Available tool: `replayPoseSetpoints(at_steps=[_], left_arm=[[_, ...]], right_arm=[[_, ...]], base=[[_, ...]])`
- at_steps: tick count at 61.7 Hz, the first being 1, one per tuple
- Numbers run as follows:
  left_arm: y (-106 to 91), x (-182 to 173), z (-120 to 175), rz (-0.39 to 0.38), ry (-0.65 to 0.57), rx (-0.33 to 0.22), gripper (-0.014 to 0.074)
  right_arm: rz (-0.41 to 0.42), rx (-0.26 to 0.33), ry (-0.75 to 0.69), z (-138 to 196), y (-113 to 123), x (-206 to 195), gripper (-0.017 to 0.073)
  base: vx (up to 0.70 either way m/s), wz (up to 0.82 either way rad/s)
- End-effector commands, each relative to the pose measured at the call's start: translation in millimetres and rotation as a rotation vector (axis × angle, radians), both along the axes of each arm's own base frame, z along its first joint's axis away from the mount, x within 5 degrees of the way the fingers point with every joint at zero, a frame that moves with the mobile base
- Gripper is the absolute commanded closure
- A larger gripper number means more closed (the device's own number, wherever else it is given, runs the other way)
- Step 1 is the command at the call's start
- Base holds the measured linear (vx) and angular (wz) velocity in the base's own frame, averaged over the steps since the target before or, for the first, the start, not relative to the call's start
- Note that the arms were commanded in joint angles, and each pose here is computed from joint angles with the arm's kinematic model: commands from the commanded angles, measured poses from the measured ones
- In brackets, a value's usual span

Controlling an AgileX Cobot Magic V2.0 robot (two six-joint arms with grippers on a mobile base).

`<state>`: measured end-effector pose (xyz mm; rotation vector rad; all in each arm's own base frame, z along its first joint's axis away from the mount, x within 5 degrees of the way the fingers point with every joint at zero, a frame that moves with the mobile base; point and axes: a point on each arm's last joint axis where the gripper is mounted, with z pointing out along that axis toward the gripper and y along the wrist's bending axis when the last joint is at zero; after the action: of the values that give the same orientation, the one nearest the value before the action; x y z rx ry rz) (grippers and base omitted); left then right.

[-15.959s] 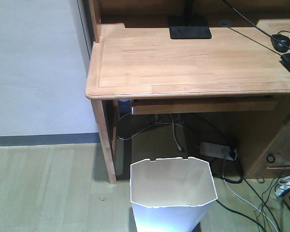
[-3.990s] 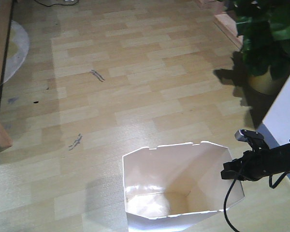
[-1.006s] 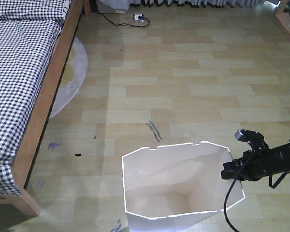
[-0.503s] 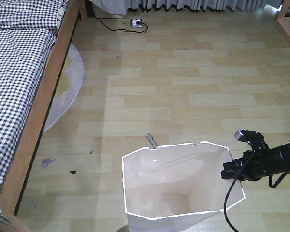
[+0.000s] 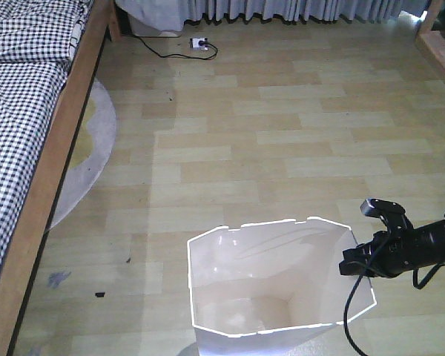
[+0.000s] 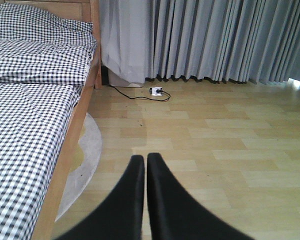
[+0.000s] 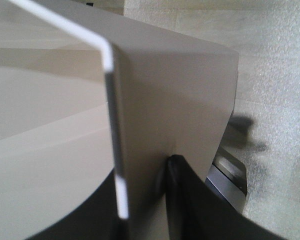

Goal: Move trash bin to bedside with robot
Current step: 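Carry the bin in the right gripper across the floor toward the bed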

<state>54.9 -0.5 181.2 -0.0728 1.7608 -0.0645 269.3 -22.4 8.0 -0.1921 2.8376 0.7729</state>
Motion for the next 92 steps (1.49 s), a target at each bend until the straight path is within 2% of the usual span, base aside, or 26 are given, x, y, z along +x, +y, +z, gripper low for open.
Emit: replayPoseSetpoints(at_steps=[1,92], left_arm=[[0.2,0.4,3.0,0.004,-0.072,-0.01,0.0599],[0.2,0.4,3.0,0.004,-0.072,-0.01,0.0599]], right_arm=[[0.001,0.204,-0.074,29.9,13.0,8.4,0.0563],[0.0,0.201,-0.074,29.7,12.8,8.4,0.0563]], base=[[0.21,-0.04],[0.2,0.05]])
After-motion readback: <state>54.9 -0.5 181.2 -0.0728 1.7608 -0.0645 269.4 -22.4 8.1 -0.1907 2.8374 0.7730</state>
